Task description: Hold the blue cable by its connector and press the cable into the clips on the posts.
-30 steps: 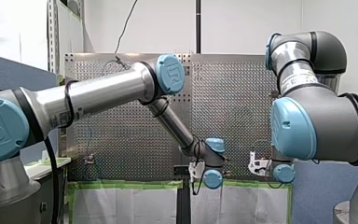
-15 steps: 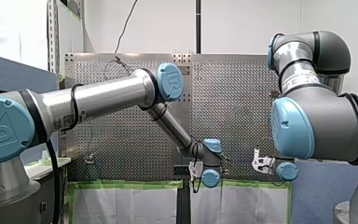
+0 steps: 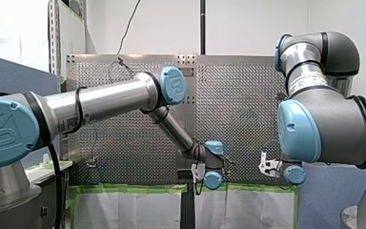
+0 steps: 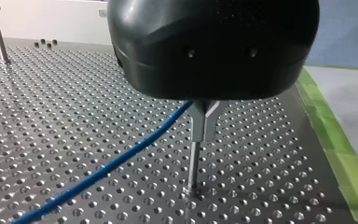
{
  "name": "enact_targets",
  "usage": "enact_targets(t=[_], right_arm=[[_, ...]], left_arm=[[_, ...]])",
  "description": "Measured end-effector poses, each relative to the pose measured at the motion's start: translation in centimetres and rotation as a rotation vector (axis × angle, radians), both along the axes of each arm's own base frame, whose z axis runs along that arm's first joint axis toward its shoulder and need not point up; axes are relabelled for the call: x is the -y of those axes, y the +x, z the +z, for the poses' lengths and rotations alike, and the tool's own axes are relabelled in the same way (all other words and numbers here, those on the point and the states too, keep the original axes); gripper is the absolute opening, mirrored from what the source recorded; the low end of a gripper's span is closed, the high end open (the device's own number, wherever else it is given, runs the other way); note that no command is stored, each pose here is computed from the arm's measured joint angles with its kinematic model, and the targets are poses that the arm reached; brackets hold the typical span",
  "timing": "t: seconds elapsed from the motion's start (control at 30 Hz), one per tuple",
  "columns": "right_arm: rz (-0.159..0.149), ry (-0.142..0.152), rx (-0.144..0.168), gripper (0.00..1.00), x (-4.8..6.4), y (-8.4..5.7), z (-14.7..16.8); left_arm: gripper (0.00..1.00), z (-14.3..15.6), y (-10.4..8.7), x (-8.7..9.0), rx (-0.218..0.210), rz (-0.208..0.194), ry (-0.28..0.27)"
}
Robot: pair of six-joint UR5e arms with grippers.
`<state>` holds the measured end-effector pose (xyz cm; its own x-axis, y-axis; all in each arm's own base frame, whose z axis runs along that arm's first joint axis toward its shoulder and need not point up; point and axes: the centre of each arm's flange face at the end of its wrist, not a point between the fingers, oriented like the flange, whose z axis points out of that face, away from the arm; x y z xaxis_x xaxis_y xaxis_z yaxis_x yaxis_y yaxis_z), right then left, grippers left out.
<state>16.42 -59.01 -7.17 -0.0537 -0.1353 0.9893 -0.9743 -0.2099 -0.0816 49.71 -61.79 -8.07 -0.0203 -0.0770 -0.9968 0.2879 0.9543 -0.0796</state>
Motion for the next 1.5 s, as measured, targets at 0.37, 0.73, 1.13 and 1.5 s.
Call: enact_targets(t=[0.37,0.73,1.13,1.5], right_arm=[[0.029,-0.031,-0.012,0.0,0.2,0.9,0.2],[0.026,-0.049,-0.009,0.0,1.2,0.8,0.6],[0.028,-0.057,-0.005,0.0,2.4,0.9,0.3],[0.027,0.005,-0.015,0.0,3.8,0.8,-1.8]], left_arm=[[0.0,-2.1,1.8,-0.2,-0.026,-0.001,0.025],[0.0,-2.7,3.8,-2.5,-0.055,0.018,0.053],[0.0,-2.3,4.0,-2.1,-0.058,0.001,0.057],[0.0,-0.6,6.2,-2.4,-0.047,0.039,0.034]])
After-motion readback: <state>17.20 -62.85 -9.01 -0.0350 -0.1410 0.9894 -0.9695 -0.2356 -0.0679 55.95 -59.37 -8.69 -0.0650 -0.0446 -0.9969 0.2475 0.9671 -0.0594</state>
